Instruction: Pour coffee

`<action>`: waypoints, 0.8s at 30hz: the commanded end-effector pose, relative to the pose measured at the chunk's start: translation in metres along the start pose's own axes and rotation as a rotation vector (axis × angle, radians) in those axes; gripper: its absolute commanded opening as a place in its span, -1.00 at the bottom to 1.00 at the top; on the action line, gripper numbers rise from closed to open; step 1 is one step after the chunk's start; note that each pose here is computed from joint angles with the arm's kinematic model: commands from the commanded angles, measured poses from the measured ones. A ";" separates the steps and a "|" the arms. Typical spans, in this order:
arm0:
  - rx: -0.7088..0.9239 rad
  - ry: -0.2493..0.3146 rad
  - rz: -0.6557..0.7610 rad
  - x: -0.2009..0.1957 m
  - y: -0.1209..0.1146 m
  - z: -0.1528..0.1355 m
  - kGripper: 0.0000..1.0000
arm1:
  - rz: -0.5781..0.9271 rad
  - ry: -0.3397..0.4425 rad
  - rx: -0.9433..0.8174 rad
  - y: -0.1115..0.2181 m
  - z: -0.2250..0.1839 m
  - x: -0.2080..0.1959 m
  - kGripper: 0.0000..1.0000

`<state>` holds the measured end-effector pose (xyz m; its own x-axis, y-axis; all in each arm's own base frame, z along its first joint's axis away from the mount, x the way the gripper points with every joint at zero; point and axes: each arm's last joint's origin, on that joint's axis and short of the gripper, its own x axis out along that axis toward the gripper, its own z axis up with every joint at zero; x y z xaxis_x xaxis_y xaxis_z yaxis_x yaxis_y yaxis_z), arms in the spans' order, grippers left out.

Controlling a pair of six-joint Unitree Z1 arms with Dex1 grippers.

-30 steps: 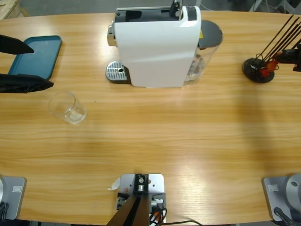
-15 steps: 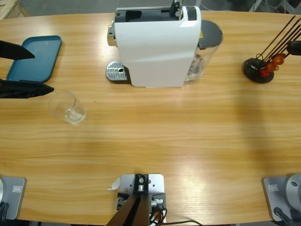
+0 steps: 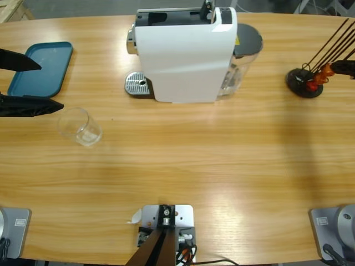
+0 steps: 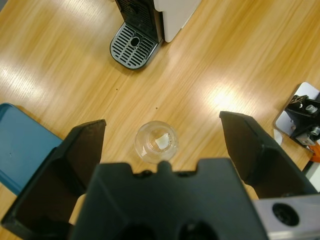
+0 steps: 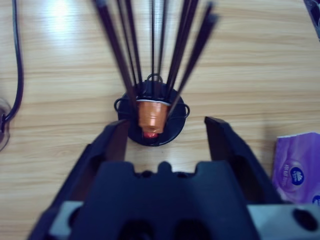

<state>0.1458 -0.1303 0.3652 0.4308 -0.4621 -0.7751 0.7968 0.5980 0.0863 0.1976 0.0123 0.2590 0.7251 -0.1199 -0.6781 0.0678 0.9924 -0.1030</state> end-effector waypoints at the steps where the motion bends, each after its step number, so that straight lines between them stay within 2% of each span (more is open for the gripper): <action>1: -0.003 0.035 -0.006 0.001 -0.004 -0.012 0.97 | -0.009 0.005 -0.003 0.004 -0.011 0.000 0.52; 7: -0.004 0.031 -0.006 -0.001 -0.005 -0.014 0.97 | -0.033 0.038 0.013 0.007 -0.026 0.023 0.50; 12: -0.004 0.034 -0.005 0.000 -0.005 -0.014 0.97 | -0.034 0.029 0.021 0.009 -0.026 0.030 0.50; 16: -0.004 0.033 -0.006 0.000 -0.005 -0.013 0.97 | -0.029 0.022 0.023 0.010 -0.025 0.035 0.26; 24: -0.002 0.035 -0.006 0.001 -0.004 -0.012 0.97 | -0.029 0.033 0.022 0.011 -0.026 0.041 0.26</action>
<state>0.1425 -0.1282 0.3649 0.4315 -0.4650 -0.7731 0.7973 0.5975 0.0856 0.2121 0.0166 0.2258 0.7356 -0.1432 -0.6622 0.1062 0.9897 -0.0961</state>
